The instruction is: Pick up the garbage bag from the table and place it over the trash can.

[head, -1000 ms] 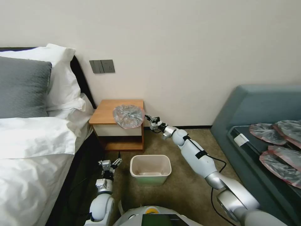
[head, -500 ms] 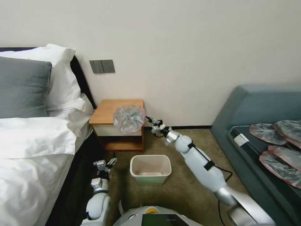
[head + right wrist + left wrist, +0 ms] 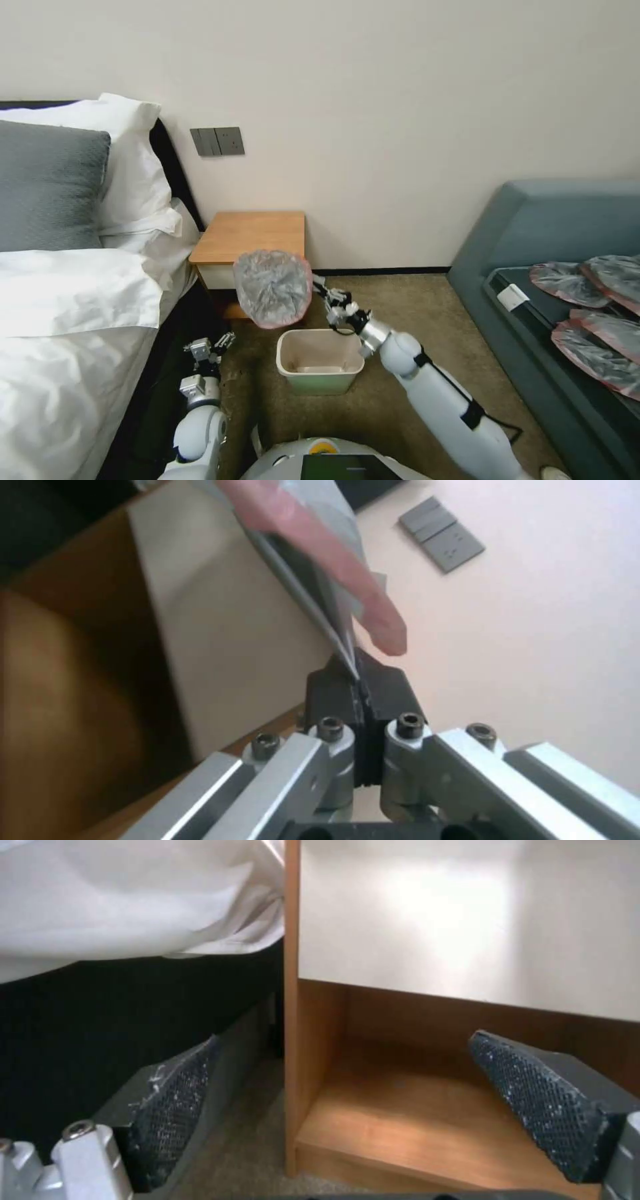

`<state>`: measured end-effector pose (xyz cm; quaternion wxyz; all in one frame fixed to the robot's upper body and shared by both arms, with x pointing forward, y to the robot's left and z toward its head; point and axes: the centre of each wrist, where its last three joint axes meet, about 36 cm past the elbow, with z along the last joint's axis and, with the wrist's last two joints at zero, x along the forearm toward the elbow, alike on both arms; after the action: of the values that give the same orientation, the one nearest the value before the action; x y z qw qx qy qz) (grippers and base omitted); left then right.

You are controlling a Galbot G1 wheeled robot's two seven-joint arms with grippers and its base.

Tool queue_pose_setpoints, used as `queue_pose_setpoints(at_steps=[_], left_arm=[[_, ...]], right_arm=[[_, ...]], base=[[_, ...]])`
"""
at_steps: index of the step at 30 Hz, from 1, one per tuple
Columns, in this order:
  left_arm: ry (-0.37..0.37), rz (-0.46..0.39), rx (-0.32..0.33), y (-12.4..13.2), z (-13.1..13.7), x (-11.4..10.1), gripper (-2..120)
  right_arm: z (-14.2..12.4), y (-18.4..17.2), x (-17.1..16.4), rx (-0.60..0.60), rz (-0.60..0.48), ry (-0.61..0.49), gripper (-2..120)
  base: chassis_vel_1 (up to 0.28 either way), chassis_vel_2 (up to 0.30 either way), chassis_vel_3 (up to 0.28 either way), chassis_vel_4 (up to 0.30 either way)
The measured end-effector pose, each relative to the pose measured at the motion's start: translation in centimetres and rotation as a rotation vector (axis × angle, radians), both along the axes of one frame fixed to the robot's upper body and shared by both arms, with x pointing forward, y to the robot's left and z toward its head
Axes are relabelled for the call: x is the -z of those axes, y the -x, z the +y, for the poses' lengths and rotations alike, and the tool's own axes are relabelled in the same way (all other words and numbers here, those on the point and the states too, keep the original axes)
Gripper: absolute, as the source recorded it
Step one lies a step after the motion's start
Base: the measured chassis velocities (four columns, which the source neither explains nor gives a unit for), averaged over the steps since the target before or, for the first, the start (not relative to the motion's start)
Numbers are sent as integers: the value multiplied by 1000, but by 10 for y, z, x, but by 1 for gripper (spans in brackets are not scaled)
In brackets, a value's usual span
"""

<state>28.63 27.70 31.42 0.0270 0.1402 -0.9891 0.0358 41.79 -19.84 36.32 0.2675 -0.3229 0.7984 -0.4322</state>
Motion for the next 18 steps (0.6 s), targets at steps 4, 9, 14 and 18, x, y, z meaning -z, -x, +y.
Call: queue_pose_setpoints(at_steps=[4,9,14,18], left_arm=[[26,-10,-15,-7,4,-4,96],[39,-11,-17,-11,3,-5,96],[38,-10,-12,-12,-1,-4,96],[34,-14,-8,-15,-1,-5,96]], right_arm=[[-7,42,29,-1,73,-6,0],[-20,89,59,-50,125,22,0],[-30,101,64,-51,147,32,0],[-34,104,66,-51,155,33,0]], base=[[0,0,0,0],[0,0,0,0],[0,0,0,0],[0,0,0,0]])
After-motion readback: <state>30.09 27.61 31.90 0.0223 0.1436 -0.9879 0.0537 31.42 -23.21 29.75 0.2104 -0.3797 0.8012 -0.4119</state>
